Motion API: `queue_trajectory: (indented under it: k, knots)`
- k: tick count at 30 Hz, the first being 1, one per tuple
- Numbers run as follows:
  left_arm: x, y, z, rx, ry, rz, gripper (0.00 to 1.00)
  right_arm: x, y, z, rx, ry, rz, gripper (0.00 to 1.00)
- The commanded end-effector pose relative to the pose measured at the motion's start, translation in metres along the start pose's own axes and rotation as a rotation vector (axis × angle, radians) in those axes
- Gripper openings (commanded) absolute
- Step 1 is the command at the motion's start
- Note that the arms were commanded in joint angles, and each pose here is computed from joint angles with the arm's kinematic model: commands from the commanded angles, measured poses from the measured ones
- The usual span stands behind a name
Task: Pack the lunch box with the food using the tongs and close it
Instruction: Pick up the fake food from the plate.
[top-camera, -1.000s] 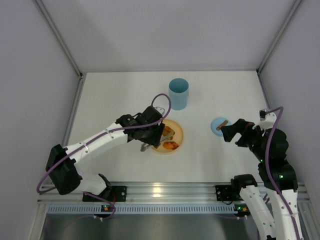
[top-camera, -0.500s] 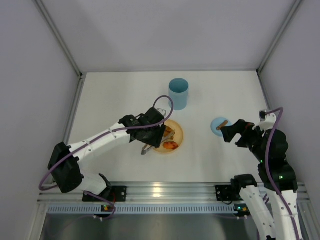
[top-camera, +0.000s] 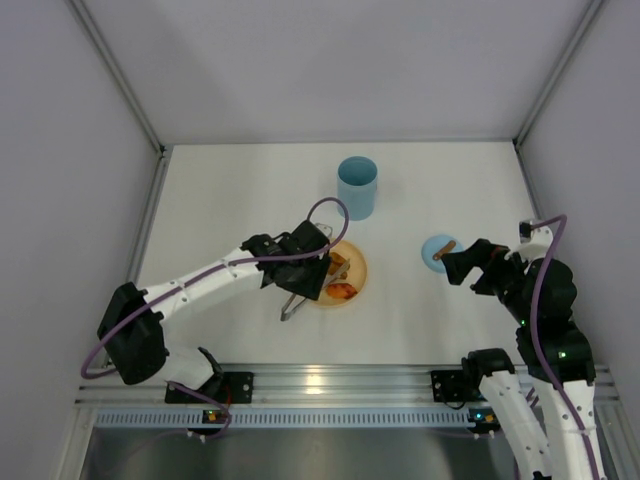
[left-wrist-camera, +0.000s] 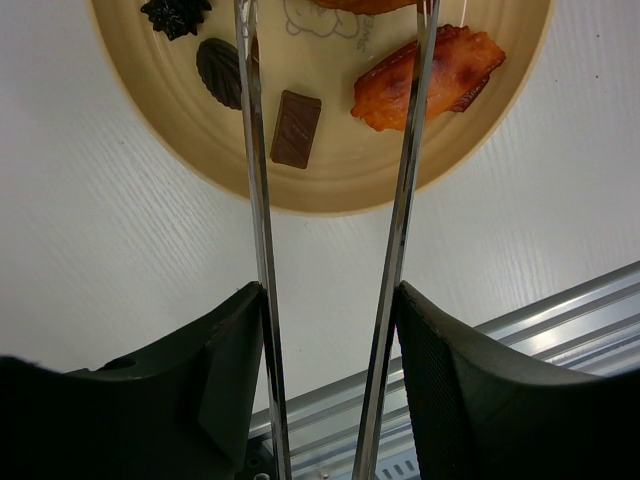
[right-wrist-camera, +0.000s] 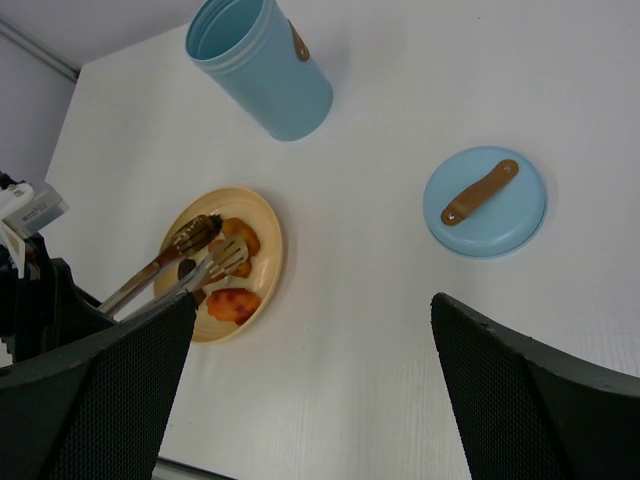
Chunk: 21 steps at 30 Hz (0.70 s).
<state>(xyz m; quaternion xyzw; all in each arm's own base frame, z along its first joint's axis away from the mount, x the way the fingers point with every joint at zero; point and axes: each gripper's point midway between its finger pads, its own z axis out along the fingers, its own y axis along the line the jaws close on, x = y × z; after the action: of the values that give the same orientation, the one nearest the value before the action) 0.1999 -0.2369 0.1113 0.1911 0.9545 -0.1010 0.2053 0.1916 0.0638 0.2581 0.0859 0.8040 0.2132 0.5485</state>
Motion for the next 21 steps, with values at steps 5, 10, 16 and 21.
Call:
queue_trajectory:
  k: [5,10,16,21]
  knots:
    - [-0.007,-0.009,-0.007,0.05,-0.049,-0.021,0.58,-0.001,-0.003,-0.006,0.016,-0.012,-0.013,1.0]
    - [-0.011,-0.014,-0.01,0.07,-0.053,-0.02,0.58,-0.003,-0.002,-0.007,0.014,-0.016,-0.015,1.0]
    - [-0.012,-0.019,-0.012,0.082,-0.053,-0.013,0.58,-0.005,-0.002,-0.008,0.019,-0.02,-0.019,0.99]
    - [-0.011,-0.021,-0.014,0.08,-0.049,-0.008,0.58,-0.006,-0.002,-0.008,0.019,-0.02,-0.019,0.99]
